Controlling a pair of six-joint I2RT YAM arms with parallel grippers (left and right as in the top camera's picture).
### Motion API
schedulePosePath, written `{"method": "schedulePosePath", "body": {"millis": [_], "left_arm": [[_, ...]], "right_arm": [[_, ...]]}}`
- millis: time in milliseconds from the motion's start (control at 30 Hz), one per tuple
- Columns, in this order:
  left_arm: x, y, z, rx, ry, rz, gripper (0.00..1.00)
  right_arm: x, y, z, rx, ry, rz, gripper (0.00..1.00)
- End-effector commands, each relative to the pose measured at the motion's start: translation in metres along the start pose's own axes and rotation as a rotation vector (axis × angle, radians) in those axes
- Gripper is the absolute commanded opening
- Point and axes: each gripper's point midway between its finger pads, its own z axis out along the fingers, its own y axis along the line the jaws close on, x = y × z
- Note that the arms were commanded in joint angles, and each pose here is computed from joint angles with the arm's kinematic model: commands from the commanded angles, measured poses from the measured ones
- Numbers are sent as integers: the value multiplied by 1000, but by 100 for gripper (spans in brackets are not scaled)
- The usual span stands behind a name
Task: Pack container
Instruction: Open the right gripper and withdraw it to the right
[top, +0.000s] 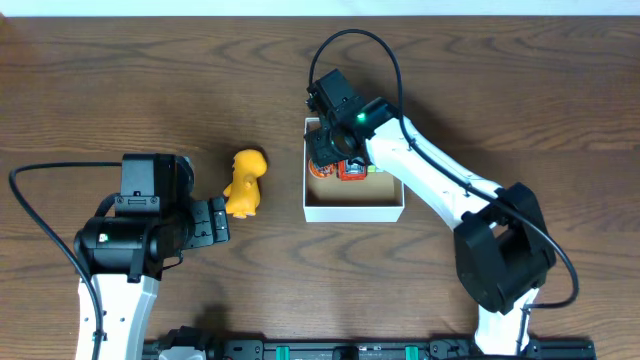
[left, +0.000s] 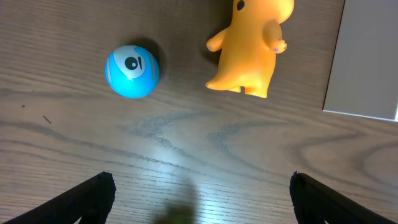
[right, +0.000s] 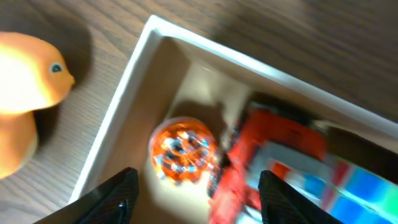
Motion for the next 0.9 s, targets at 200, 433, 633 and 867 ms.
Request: {"method": "schedulePosePath", "body": {"millis": [200,433,633,867], "left_arm": [[-5,-1,-5,2,-18,-6,100],[-5,0,-5,1,-19,4,100],[-7,14,-10,-83,-25,15,98],[-18,36,-29,-166,14,-48,98]], "right_arm": [[-25,-109,-173,279,-329,423,99],[31,-196,-249,321,-338,713,99],[94,-232,-234,351,-153,919,99],[152,-237,-154,368,30,953,99]]}}
